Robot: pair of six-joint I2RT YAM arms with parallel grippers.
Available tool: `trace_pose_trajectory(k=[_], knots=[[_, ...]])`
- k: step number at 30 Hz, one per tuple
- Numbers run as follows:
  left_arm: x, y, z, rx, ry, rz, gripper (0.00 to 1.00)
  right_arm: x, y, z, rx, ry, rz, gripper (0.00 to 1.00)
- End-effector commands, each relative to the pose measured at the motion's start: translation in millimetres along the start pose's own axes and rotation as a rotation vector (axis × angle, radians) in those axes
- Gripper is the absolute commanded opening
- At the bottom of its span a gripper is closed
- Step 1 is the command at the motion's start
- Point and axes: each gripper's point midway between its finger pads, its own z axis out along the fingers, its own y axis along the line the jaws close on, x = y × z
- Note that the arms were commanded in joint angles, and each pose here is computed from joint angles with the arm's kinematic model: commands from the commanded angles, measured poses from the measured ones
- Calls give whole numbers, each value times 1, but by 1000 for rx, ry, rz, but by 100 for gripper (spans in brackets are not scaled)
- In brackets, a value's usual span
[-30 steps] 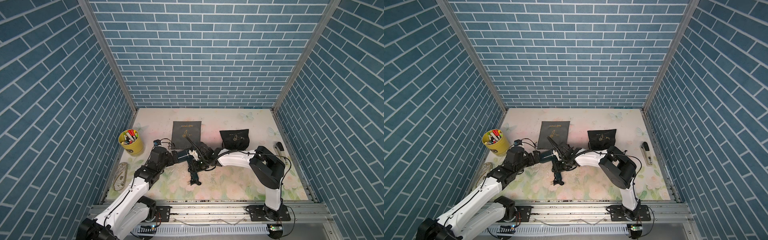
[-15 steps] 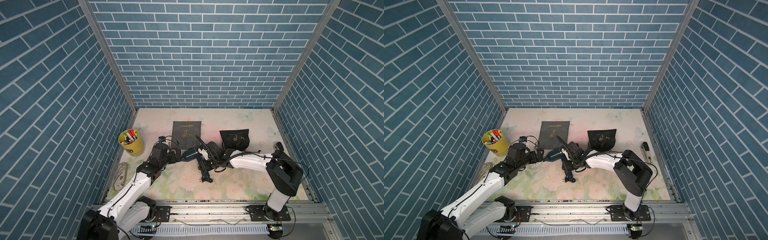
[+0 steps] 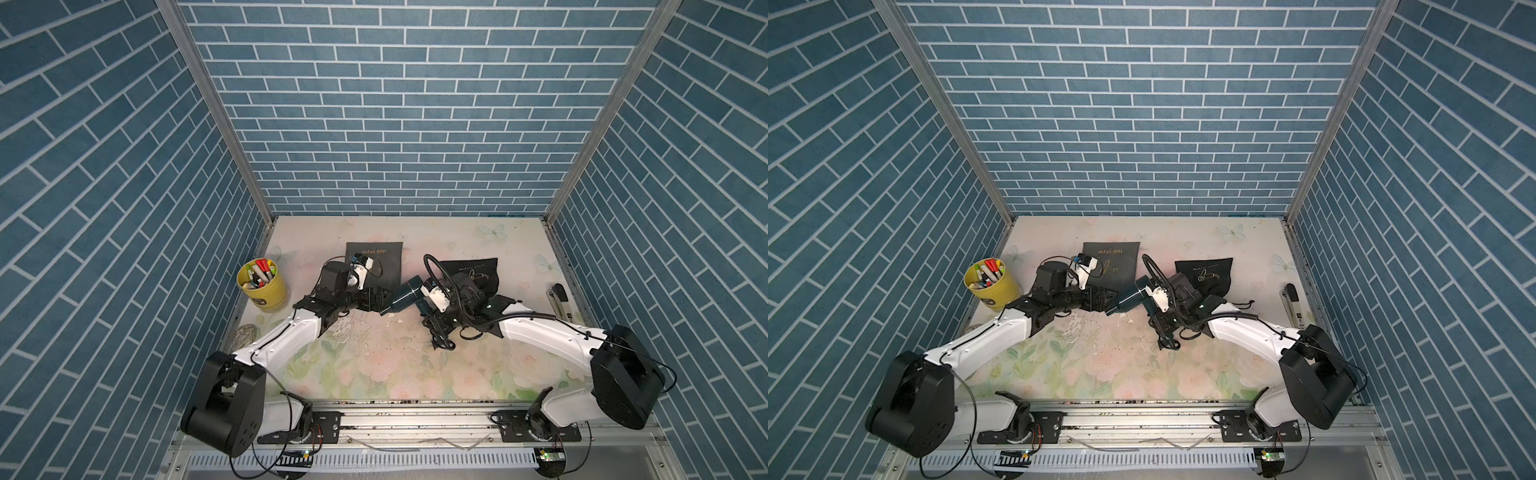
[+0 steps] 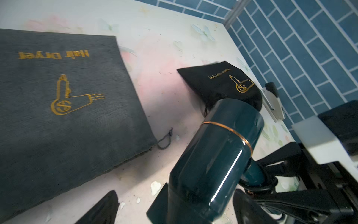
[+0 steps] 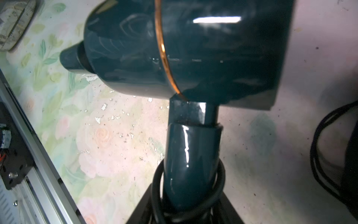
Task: Pack away hair dryers
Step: Pick up the hair dryer from the center of the board, then fold the hair dryer.
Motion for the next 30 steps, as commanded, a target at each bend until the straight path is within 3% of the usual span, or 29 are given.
trace_pose_trajectory(k=[1,13,30], knots=[[-11,-37,6,187,6,101,93,-8,6,-17,-30,-45,-146,1],[3,-86,21,465,110,169,92,-3,8,-41,-52,-78,-249,0],[15,-100,31,518,203,193,90,-17,13,-51,-64,-135,-291,0]])
